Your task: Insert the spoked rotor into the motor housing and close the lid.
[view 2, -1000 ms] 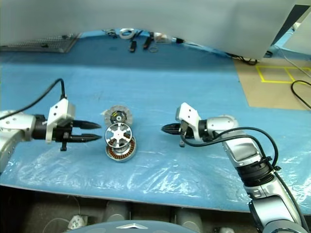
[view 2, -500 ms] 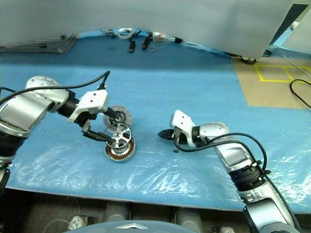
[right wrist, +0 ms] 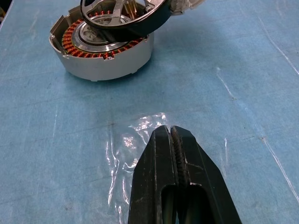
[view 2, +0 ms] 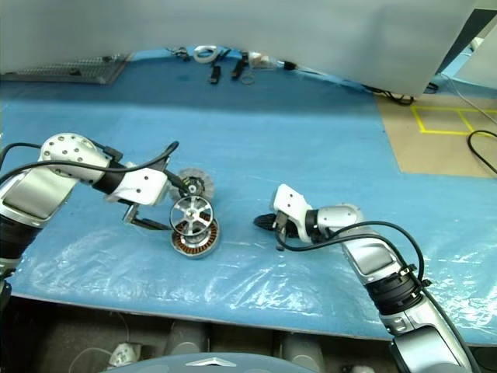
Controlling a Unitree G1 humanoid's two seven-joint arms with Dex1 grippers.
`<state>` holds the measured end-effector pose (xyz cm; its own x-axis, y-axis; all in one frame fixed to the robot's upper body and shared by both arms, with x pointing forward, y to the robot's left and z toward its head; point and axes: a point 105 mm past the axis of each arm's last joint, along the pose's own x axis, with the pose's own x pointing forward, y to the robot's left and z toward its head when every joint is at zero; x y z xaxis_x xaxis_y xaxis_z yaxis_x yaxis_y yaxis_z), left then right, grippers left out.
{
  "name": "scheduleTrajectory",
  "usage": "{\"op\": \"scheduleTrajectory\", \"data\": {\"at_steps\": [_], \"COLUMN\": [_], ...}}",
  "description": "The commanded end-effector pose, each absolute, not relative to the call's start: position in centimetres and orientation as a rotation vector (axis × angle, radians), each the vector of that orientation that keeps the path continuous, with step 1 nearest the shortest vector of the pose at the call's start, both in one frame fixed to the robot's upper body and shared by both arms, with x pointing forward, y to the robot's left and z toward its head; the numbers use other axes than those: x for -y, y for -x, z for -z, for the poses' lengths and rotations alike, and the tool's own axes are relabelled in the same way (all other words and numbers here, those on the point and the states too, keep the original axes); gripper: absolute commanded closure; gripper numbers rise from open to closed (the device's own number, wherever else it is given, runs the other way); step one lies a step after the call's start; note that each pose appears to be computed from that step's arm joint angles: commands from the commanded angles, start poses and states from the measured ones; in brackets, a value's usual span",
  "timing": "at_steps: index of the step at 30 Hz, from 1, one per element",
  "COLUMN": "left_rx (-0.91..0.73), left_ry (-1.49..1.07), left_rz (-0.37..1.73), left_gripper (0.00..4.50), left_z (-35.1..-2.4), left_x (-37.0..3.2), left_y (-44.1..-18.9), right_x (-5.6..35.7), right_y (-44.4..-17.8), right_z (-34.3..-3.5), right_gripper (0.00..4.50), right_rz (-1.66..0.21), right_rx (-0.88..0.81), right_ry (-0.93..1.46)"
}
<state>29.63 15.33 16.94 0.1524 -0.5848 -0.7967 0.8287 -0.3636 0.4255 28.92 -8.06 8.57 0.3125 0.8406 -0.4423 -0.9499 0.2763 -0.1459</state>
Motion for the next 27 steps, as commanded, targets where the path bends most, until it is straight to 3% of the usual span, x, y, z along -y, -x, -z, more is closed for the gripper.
{"op": "scheduleTrajectory", "data": {"at_steps": [1,12,27], "left_rx": [-0.188,-0.279,-0.275], "left_ry": [-1.297,-1.355,-1.349], "left_rz": [1.549,1.647,1.666], "left_gripper": [0.05,0.05,0.05], "left_z": [-18.3,-17.2,-15.3], "left_x": [-14.6,-14.4,-13.3], "left_y": [-29.7,-30.1,-30.7], "right_x": [7.7,7.8,8.2], "right_y": [-28.6,-28.4,-28.2], "right_z": [-9.1,-8.6,-8.0], "right_gripper": [4.5,4.5,4.5], "right_rz": [-1.235,-1.212,-1.179], "right_rx": [-0.266,-0.28,-0.295], "right_ry": [0.444,0.46,0.459]}}
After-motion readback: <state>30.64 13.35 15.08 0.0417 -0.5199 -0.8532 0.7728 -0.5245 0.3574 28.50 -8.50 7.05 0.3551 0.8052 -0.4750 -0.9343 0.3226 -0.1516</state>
